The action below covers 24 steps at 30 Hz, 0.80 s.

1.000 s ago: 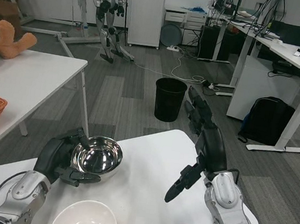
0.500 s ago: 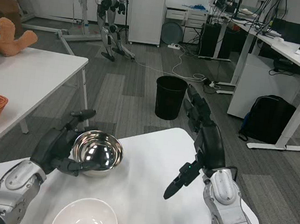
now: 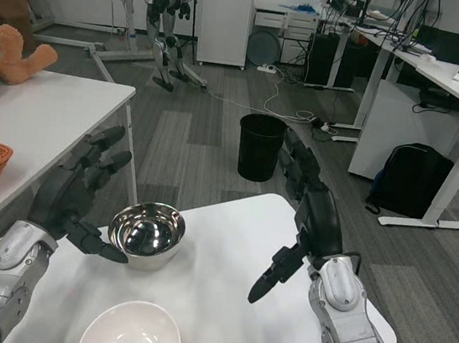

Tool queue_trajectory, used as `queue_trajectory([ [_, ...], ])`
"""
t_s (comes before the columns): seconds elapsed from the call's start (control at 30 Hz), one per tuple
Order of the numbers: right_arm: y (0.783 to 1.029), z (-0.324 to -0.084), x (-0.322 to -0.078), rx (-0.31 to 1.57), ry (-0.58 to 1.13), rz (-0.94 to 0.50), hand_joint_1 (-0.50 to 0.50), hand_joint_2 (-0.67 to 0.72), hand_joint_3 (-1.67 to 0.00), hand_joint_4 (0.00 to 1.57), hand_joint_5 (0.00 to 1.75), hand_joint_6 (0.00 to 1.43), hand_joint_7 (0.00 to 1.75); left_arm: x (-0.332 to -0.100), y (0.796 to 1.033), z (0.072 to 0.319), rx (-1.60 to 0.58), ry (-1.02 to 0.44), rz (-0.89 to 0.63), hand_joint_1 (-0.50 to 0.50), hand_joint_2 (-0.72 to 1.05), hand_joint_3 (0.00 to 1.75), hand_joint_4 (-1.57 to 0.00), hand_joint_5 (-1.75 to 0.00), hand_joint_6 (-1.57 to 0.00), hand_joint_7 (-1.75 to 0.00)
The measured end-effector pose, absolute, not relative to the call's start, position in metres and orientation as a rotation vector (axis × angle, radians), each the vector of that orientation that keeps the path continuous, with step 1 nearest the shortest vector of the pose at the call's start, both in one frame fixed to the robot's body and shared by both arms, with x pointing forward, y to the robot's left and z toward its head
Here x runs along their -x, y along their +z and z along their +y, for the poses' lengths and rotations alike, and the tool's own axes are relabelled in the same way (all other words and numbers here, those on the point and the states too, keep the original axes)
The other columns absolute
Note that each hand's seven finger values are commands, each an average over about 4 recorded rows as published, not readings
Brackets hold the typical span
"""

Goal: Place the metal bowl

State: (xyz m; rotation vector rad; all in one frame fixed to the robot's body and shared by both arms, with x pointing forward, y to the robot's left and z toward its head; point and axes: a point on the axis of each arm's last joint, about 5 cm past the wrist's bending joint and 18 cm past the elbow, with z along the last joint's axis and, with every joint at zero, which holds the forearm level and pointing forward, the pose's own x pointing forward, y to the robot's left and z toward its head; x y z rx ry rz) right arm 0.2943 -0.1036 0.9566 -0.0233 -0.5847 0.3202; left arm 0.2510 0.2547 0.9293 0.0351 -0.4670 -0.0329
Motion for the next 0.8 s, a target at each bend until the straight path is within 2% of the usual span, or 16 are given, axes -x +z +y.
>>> queue_trajectory([
  [0.1, 0.957, -0.104, -0.294, 0.023, 0.321, -0.586, -0.42, 0.66, 0.0, 0.0, 0.0, 0.0, 0.0, -0.25, 0.937, 0.258, -0.046, -0.017, -0.51, -0.48, -0.5, 0.09, 0.0, -0.51, 0.0, -0.38],
  [0.23, 0.958, -0.103, -0.294, 0.023, 0.322, -0.591, -0.42, 0.66, 0.0, 0.0, 0.0, 0.0, 0.0, -0.249, 0.948, 0.261, -0.044, 0.006, -0.572, -0.48, -0.64, 0.09, 0.0, -0.41, 0.0, -0.35],
  [0.37, 0.96, -0.103, -0.294, 0.021, 0.325, -0.602, -0.42, 0.66, 0.0, 0.0, 0.0, 0.0, 0.0, -0.249, 0.963, 0.261, 0.005, 0.013, -0.665, -0.48, -0.64, 0.09, 0.0, -0.38, 0.0, -0.35],
  [0.53, 0.962, -0.104, -0.293, 0.018, 0.323, -0.62, -0.42, 0.66, 0.0, 0.0, 0.0, 0.0, 0.03, -0.247, 0.988, 0.262, 0.014, 0.018, -0.799, -0.5, -0.72, 0.04, 0.0, -0.31, 0.0, -0.35],
  [0.67, 0.964, -0.106, -0.293, -0.001, 0.292, -0.659, -0.42, 0.66, 0.0, 0.0, 0.0, 0.0, 0.02, -0.241, 0.997, 0.268, -0.004, 0.029, -0.825, -0.49, -0.72, 0.02, 0.0, -0.31, 0.0, -0.35],
  [0.8, 0.965, -0.107, -0.292, -0.014, 0.273, -0.683, -0.42, 0.66, 0.0, 0.0, 0.0, 0.0, 0.02, -0.237, 0.996, 0.272, -0.015, 0.029, -0.786, -0.5, -0.72, 0.02, 0.0, -0.31, 0.0, -0.35],
])
